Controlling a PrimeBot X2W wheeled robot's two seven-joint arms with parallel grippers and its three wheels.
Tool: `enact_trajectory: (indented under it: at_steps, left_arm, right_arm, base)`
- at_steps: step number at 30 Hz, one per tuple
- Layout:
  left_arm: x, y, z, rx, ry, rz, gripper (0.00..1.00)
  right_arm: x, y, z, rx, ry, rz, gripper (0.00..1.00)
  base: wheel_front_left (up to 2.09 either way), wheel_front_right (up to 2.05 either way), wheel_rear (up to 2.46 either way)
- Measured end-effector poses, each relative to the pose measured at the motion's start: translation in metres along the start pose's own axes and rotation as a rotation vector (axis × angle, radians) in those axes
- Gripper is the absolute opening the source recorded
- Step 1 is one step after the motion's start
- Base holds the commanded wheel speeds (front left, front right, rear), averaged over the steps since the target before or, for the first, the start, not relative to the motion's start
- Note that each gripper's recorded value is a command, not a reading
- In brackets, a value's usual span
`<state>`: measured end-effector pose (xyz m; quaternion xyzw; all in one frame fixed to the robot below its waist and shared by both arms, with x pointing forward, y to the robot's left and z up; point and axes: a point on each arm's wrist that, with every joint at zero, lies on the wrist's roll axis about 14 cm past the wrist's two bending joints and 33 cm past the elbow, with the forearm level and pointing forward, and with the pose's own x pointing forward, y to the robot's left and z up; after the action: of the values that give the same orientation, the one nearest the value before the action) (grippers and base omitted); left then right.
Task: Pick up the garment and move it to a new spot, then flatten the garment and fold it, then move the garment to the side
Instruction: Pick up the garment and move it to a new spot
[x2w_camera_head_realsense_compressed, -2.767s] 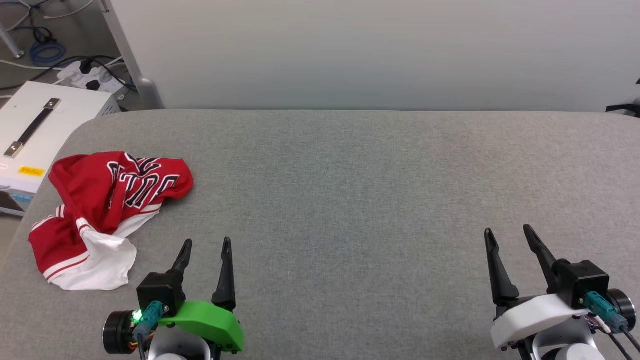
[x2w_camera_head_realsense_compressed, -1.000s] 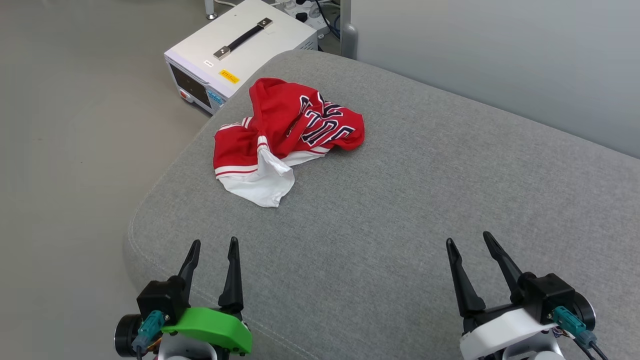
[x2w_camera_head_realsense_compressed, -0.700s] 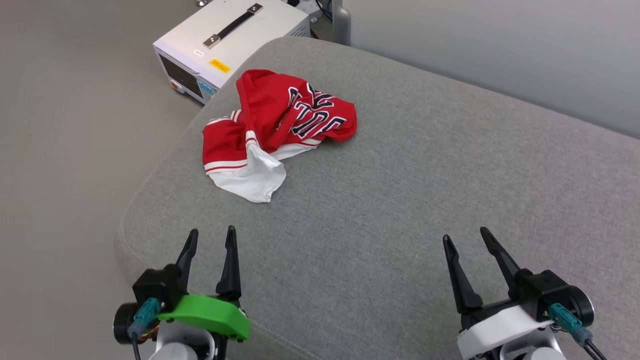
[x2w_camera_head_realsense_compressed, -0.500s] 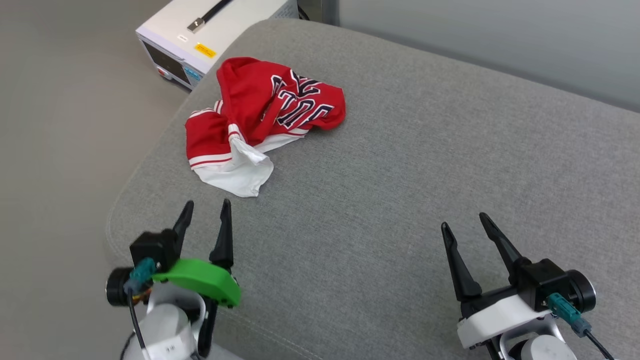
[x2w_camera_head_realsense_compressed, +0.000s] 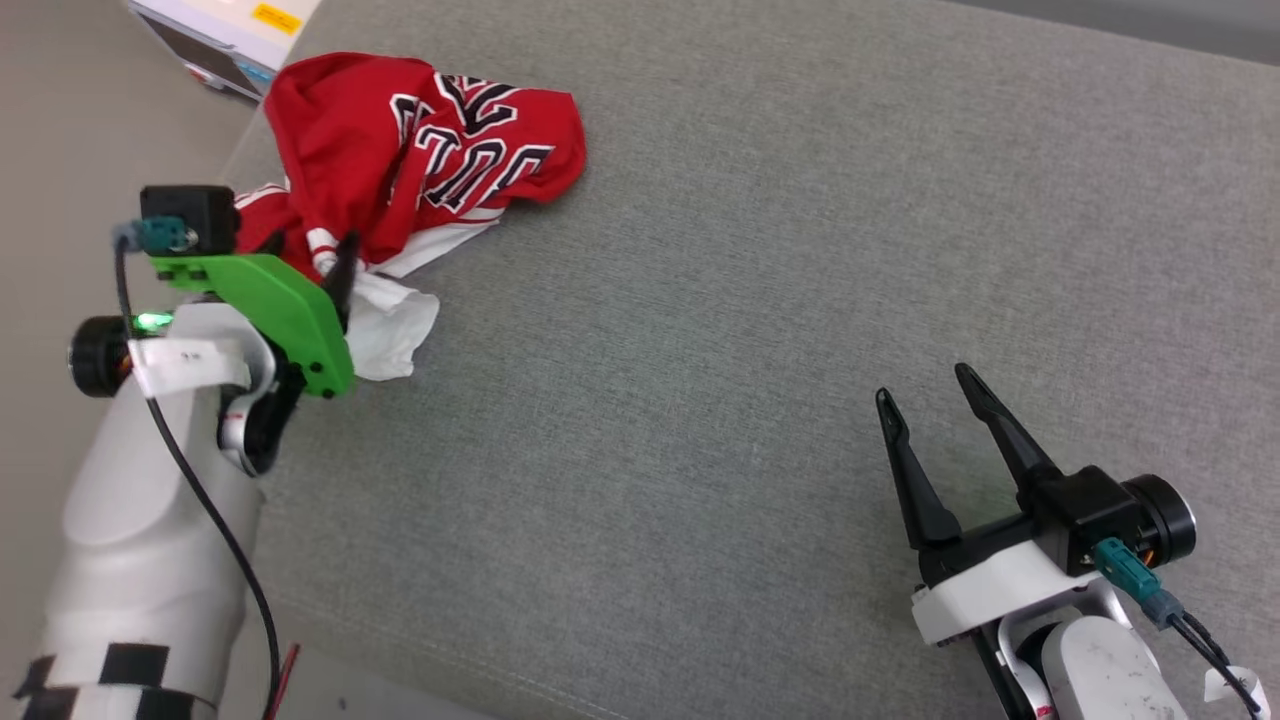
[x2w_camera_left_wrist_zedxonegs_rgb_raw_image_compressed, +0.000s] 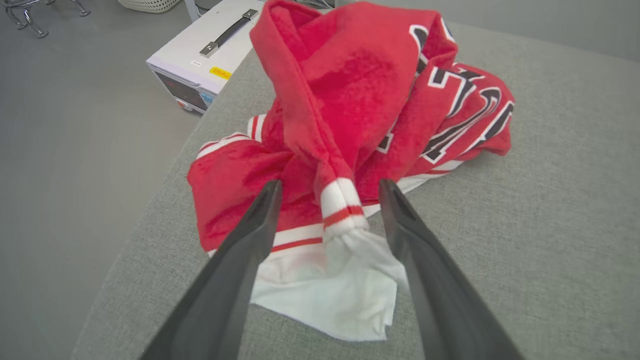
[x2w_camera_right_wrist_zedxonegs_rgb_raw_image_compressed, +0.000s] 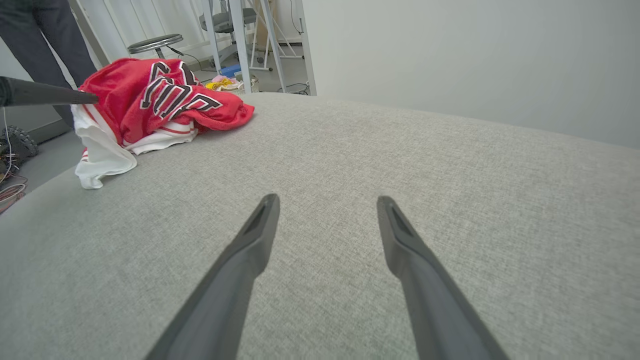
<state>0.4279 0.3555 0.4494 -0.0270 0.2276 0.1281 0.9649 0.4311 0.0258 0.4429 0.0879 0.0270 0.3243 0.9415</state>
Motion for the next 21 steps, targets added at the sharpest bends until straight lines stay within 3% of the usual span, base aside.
enact_trajectory:
  at_steps: [5, 11, 12, 13, 14, 21]
  left_arm:
    - [0.022, 0.014, -0.025, 0.035, 0.184, 0.039, 1.00]
    - [0.041, 0.009, -0.054, 0.036, 0.317, 0.038, 1.00]
    - [0.042, 0.008, -0.058, 0.034, 0.334, 0.036, 0.91]
    - [0.044, 0.006, -0.061, 0.032, 0.347, 0.031, 0.26]
    - [0.046, 0.003, -0.063, 0.027, 0.352, 0.026, 0.00]
    - [0.041, -0.007, -0.054, 0.041, 0.319, -0.022, 0.00]
  right_arm:
    - [-0.003, -0.014, -0.011, 0.010, 0.023, -0.035, 1.00]
    - [-0.010, -0.030, -0.021, 0.016, 0.047, -0.081, 1.00]
    - [-0.012, -0.032, -0.022, 0.016, 0.050, -0.087, 1.00]
    - [-0.013, -0.034, -0.024, 0.017, 0.055, -0.094, 1.00]
    - [-0.014, -0.036, -0.025, 0.016, 0.058, -0.100, 1.00]
    - [-0.016, -0.036, -0.017, 0.003, 0.047, -0.105, 1.00]
  base:
    - [0.00, 0.00, 0.00]
    - [0.00, 0.00, 0.00]
    - [0.00, 0.00, 0.00]
    - [0.00, 0.00, 0.00]
    - [0.00, 0.00, 0.00]
    - [0.00, 0.00, 0.00]
